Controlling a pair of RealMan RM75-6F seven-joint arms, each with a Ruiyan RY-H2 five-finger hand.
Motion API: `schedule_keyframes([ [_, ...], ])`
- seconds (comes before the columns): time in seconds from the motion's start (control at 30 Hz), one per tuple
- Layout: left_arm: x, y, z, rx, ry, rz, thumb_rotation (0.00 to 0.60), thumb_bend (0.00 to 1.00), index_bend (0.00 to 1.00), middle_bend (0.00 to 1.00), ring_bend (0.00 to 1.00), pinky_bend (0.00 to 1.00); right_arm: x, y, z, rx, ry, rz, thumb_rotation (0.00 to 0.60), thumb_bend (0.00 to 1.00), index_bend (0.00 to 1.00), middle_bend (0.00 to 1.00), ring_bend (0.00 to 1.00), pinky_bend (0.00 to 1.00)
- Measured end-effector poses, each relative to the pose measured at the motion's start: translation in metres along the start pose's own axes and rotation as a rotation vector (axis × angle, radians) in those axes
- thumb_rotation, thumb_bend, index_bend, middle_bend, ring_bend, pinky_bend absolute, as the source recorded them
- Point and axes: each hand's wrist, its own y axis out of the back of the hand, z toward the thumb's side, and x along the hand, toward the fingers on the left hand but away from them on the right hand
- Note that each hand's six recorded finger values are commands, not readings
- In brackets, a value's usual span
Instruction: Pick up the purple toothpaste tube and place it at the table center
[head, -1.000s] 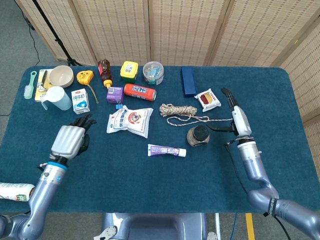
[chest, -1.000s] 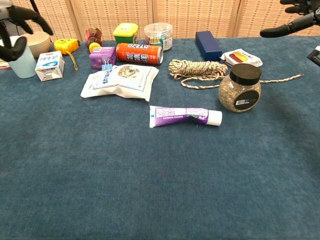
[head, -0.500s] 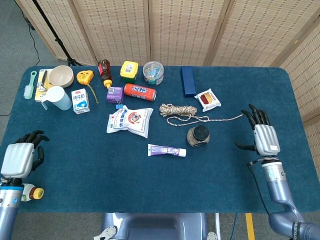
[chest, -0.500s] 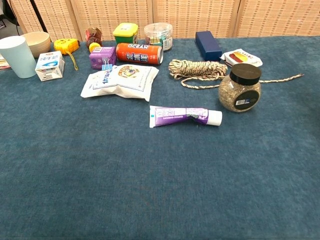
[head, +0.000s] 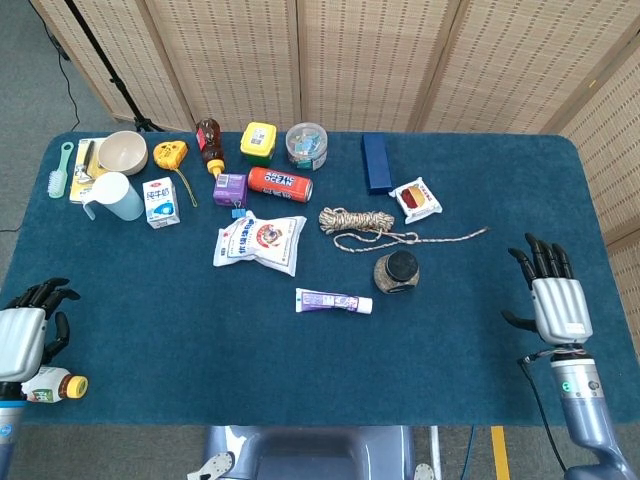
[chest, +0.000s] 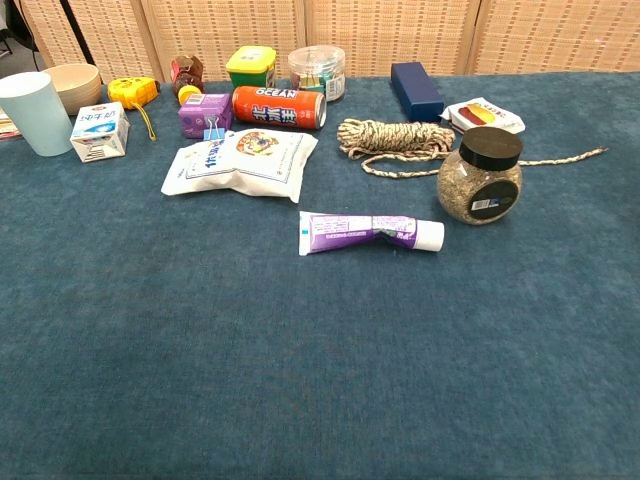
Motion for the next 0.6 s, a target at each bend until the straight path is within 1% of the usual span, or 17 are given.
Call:
schedule_keyframes([
  [0.17, 0.0023, -0.0011, 0.0048, 0.001, -0.013, -0.011, 0.600, 0.71, 0.38, 0.27, 0.27, 0.41, 0.0069, 0.0003, -0.0001, -0.005, -0.002, -0.005, 0.600, 0.00, 0.15, 0.00, 0.00, 0.00],
  [0.37, 0.0021, 0.0020, 0.0080, 0.000, -0.020, 0.005, 0.600, 0.71, 0.38, 0.27, 0.27, 0.41, 0.0088, 0.0005, -0.0009, -0.005, 0.000, -0.014, 0.600, 0.00, 0.15, 0.00, 0.00, 0.00],
  [0.6, 0.0014, -0.0006, 0.0055, 0.002, -0.010, -0.014, 0.600, 0.71, 0.38, 0.27, 0.27, 0.41, 0.0065, -0.0011, 0.0009, -0.006, 0.011, -0.016, 0.600, 0.00, 0.15, 0.00, 0.00, 0.00],
])
